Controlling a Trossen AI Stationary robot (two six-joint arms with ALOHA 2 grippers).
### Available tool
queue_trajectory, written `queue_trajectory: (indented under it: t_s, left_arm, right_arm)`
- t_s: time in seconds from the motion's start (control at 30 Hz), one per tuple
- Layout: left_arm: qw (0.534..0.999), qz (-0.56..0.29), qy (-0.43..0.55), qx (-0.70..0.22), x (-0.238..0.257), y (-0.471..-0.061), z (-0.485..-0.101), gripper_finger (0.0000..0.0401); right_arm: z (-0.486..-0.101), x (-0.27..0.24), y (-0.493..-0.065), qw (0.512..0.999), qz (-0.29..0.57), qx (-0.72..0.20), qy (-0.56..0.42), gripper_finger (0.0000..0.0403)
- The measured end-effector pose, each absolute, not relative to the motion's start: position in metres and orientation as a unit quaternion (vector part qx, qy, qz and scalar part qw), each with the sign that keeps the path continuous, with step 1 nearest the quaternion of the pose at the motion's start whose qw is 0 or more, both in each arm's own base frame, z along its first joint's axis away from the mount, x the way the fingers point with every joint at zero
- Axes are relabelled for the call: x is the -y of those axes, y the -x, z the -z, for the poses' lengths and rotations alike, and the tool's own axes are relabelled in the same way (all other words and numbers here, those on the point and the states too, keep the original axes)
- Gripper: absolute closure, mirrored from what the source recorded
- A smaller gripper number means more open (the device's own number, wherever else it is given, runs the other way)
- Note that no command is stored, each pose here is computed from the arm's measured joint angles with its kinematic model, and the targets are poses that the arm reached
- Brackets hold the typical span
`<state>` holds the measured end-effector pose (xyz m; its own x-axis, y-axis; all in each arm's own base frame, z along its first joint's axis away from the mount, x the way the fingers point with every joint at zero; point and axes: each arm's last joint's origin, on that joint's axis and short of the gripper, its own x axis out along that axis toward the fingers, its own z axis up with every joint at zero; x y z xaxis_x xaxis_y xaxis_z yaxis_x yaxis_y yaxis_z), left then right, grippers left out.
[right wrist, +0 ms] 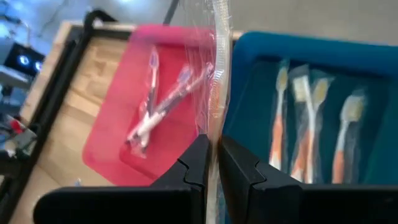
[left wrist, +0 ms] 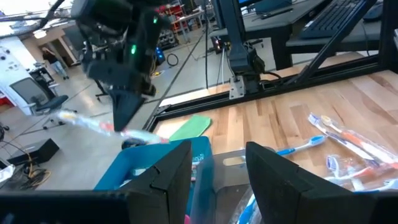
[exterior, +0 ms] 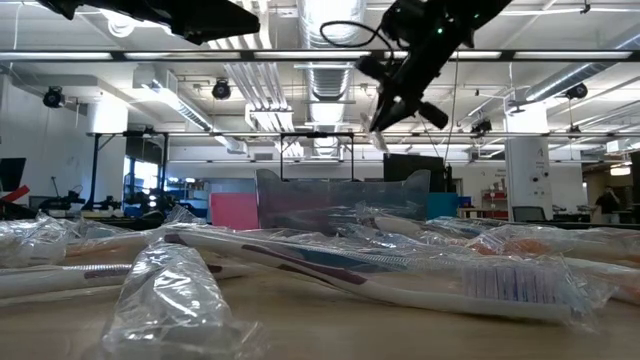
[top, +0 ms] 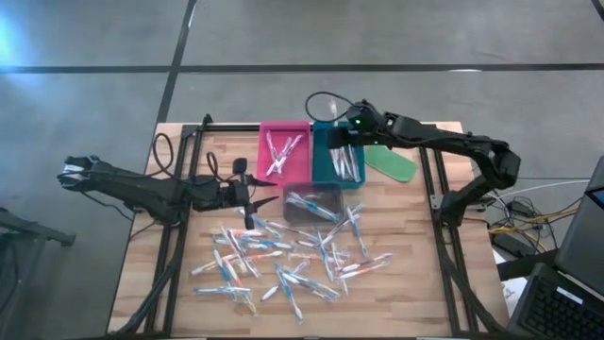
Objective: Pick & Place Toothbrushes
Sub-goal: Put the orange toothbrush into the blue bin
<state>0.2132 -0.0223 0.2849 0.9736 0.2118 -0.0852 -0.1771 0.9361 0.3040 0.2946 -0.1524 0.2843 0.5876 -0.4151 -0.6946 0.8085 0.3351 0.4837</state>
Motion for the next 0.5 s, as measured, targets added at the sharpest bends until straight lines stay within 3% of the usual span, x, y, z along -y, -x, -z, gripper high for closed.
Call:
queue_trajectory:
  t_s: [0.23, 0.5]
  left_arm:
    - [0.982, -0.099, -0.149, -0.059, 0.022, -0.213, -0.285, 0.0245]
    - [0.981, -0.096, -0.152, -0.078, 0.022, -0.213, -0.281, 0.0245]
  right_arm:
    - [-0.269, 0.179, -0.32, 0.766, 0.378, -0.262, -0.45, 0.038]
    - [-0.24, 0.199, -0.335, 0.682, 0.409, -0.368, -0.482, 0.038]
